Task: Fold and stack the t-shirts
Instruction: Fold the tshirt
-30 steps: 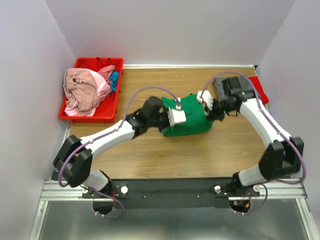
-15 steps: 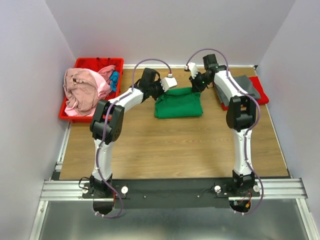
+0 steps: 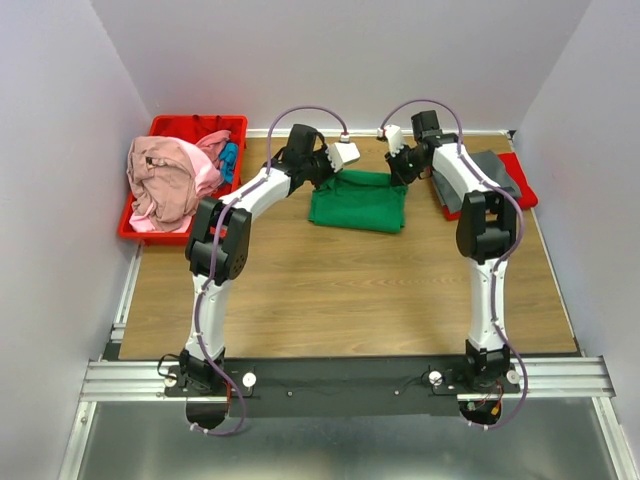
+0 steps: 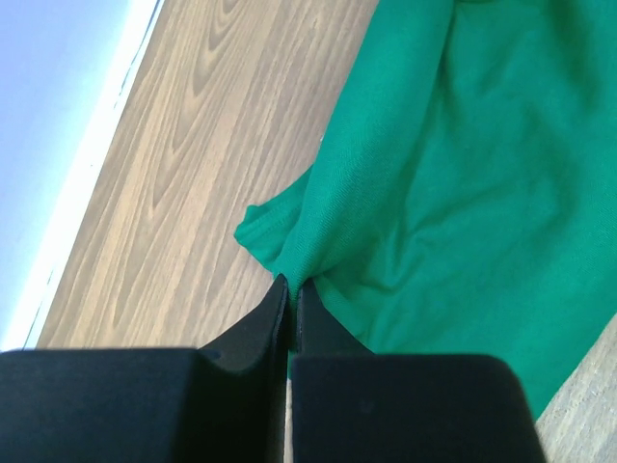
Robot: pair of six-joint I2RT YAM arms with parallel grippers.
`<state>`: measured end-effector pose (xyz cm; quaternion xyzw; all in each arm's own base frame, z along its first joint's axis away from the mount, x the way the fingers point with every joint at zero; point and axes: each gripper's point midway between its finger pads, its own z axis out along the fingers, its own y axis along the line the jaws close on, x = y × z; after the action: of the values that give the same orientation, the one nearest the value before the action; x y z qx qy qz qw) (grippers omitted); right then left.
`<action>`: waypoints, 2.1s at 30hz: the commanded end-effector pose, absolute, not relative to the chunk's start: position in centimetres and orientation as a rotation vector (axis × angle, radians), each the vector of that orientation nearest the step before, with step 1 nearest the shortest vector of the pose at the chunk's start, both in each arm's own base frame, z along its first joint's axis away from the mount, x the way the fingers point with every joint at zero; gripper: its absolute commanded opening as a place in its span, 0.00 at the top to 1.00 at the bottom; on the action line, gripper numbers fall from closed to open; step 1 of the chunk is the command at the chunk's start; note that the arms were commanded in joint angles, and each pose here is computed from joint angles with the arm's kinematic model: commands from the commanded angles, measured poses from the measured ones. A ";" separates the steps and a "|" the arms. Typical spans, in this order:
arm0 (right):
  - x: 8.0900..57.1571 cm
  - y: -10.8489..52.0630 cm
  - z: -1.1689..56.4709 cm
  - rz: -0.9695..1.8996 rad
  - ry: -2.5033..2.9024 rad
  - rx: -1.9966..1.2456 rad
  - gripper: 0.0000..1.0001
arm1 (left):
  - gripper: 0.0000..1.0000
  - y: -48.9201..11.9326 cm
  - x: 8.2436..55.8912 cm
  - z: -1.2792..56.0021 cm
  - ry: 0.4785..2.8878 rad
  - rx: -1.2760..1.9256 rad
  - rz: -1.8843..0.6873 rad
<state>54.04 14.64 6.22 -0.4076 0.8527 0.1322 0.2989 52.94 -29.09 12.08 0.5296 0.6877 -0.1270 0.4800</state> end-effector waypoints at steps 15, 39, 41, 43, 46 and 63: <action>50.4 12.7 11.8 0.291 2.266 -0.944 1.00 | 1.00 -30.7 53.3 13.4 1.641 1.271 -0.374; 53.9 6.3 12.4 -0.095 2.323 -0.409 0.52 | 0.09 -22.7 58.3 25.9 1.653 0.505 0.139; 53.0 6.8 13.4 -0.033 2.310 -0.398 0.52 | 0.06 -21.6 56.2 29.9 1.576 0.428 0.106; 51.2 9.1 13.5 0.143 2.313 -0.429 0.51 | 0.02 -21.8 53.6 28.4 1.621 0.471 0.022; 46.7 12.5 11.6 0.450 2.365 -0.469 0.51 | 0.05 -23.6 48.5 23.5 1.749 0.604 -0.213; 51.1 8.7 4.7 0.313 2.508 -0.266 0.86 | 0.25 -28.2 46.6 15.1 1.892 0.738 -0.457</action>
<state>48.58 12.37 4.74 -0.1497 0.9305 0.1868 0.2772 45.57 -26.40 13.64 0.3000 0.8011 -0.1586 0.4931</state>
